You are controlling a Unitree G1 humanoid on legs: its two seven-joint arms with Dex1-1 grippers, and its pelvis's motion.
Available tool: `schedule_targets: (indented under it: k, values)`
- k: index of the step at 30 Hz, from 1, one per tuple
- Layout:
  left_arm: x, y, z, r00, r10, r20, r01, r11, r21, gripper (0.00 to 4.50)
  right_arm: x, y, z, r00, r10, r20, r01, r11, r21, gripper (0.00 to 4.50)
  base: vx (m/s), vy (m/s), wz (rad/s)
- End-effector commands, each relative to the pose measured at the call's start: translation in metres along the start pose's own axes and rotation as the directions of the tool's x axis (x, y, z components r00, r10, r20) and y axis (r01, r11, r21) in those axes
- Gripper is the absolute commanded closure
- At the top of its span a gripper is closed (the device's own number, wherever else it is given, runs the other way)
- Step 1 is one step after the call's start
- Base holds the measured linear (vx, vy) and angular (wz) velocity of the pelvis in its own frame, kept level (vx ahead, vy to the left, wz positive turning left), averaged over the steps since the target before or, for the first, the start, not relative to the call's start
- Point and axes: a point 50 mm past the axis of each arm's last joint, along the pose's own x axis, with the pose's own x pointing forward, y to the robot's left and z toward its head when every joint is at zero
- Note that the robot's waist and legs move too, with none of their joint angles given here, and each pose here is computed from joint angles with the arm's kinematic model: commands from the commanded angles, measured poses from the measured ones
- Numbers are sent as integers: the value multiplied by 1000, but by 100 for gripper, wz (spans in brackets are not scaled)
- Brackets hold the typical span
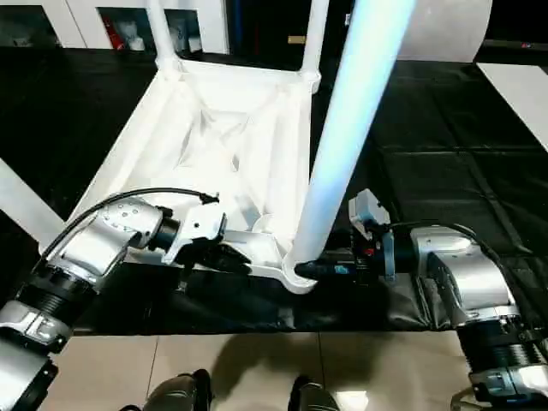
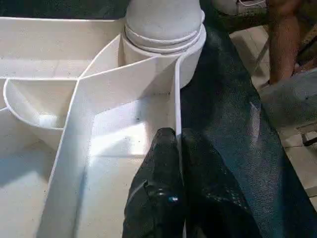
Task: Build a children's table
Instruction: Rotate leg to tighten
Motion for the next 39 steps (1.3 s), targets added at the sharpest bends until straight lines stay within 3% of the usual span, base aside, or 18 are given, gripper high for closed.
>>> schedule_targets:
  k: [1, 8, 12, 16, 21, 25, 27, 28, 30, 33, 37, 39]
  values:
    - [6, -7, -2, 998, -63, -15, 63, 998, 20, 450, 1, 3, -1, 999, 50, -6, -50, 999, 2, 233, 0, 0, 0]
    - [10, 0, 3, 1000, 17, 14, -17, 1000, -14, 450, 14, 10, -1, 997, 42, 59, -45, 998, 42, 241, 0, 0, 0]
    - [20, 11, 11, 991, 129, 29, -127, 989, -74, 450, 31, 3, -4, 988, -147, 53, 143, 986, 81, 243, -14, -1, -1]
    - [35, 23, 22, 965, 259, 48, -248, 956, -158, 450, 53, -10, -3, 907, -419, 23, 413, 901, 130, 248, -44, 2, -5]
    - [49, 32, 30, 929, 368, 31, -351, 907, -234, 450, 68, -19, 0, 797, -603, -22, 593, 775, 217, 255, -11, 3, -2]
    - [65, 37, 39, 885, 465, 27, -440, 853, -281, 450, 86, -26, 2, 645, -761, -69, 744, 605, 283, 255, 0, 0, 0]
    - [69, 37, 40, 875, 484, 22, -460, 844, -278, 450, 92, -27, 4, 608, -791, -70, 770, 565, 295, 255, 0, 0, 0]
    - [70, 36, 41, 872, 488, 22, -464, 841, -280, 450, 94, -27, 5, 602, -796, -63, 773, 561, 297, 255, 0, 0, 0]
    - [72, 36, 41, 869, 494, 22, -468, 837, -283, 450, 98, -27, 7, 601, -798, -47, 771, 562, 299, 202, 0, 0, 0]
    - [71, 35, 39, 867, 497, 26, -470, 834, -288, 450, 100, -24, 13, 625, -780, 21, 748, 607, 268, 177, 0, 0, 0]
    - [66, 34, 36, 875, 483, 31, -459, 848, -265, 450, 89, -24, 14, 628, -777, 44, 746, 617, 251, 139, 0, 0, 0]
    - [60, 31, 32, 891, 452, 40, -430, 869, -245, 450, 74, -24, 15, 668, -740, 78, 715, 668, 206, 129, 0, 0, 0]
